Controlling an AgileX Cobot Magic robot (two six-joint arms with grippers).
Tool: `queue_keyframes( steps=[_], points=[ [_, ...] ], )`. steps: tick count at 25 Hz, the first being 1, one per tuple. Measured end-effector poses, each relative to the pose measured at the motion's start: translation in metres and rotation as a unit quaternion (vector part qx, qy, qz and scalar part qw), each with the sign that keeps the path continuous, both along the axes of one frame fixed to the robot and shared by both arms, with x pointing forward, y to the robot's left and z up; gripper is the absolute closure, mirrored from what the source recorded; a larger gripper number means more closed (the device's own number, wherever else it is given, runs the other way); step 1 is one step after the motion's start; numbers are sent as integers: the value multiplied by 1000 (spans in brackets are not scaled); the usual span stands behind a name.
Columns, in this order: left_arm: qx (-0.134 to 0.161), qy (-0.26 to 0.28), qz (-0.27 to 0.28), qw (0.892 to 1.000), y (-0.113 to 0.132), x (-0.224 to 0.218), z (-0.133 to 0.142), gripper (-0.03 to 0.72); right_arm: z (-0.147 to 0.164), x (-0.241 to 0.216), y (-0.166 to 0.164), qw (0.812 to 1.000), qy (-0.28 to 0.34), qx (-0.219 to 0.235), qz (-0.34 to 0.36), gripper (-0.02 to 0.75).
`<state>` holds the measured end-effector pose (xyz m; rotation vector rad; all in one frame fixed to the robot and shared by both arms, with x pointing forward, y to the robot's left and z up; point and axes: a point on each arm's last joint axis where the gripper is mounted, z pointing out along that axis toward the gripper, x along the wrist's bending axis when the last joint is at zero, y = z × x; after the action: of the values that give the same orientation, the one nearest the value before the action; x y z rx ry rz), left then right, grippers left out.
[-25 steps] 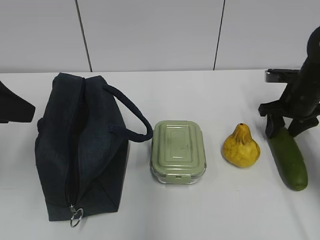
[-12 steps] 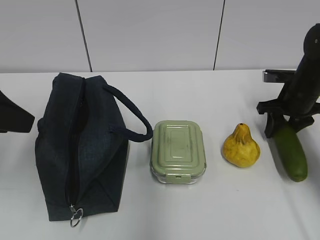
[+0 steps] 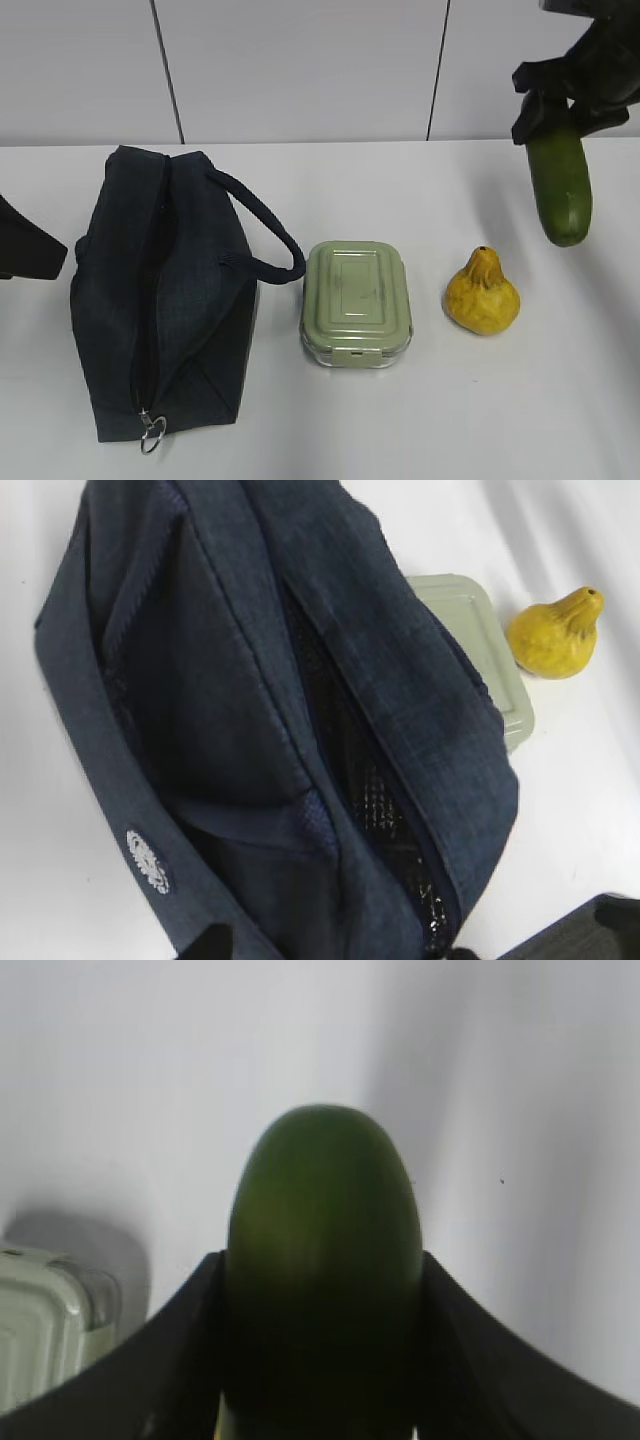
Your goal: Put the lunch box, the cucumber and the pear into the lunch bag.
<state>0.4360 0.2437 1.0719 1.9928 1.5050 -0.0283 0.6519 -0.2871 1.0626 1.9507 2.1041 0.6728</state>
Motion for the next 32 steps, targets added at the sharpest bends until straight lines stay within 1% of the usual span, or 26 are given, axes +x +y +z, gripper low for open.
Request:
queue_keyframes(
  steps=[4,8,11,14,15,16,19,20,21,23,28,30,32],
  points=[
    [0,20,4,1000,-1,9,-9,309,16,-4,24,999,-22,3,31,384],
    [-7,38,10,999,-3,18,-19,309,17,-7,51,998,-24,6,63,384],
    [-7,42,-6,999,-13,21,-24,311,18,-9,66,996,-29,9,81,384],
    [-6,32,-19,999,-28,23,-27,325,18,-11,78,995,-30,21,92,384],
    [-4,31,-19,999,-32,24,-28,347,18,-11,81,995,-30,25,93,384],
    [1,27,-18,999,-33,25,-29,394,19,-12,83,995,-30,30,95,384],
    [20,33,-20,999,-33,29,-36,591,23,-12,90,993,-37,40,107,384],
    [24,37,-20,999,-33,30,-39,631,26,-13,94,992,-43,46,113,384],
    [28,41,-20,999,-33,32,-42,654,31,-13,99,990,-51,53,121,383],
    [34,44,-20,998,-33,34,-45,676,43,-13,109,986,-70,70,137,383],
    [38,41,-21,998,-32,34,-45,685,79,-21,143,967,-126,103,197,383],
    [38,36,-22,998,-32,33,-42,685,92,-28,161,954,-147,122,231,383],
    [39,30,-23,999,-31,31,-39,685,103,-37,178,936,-170,144,274,383]
  ],
)
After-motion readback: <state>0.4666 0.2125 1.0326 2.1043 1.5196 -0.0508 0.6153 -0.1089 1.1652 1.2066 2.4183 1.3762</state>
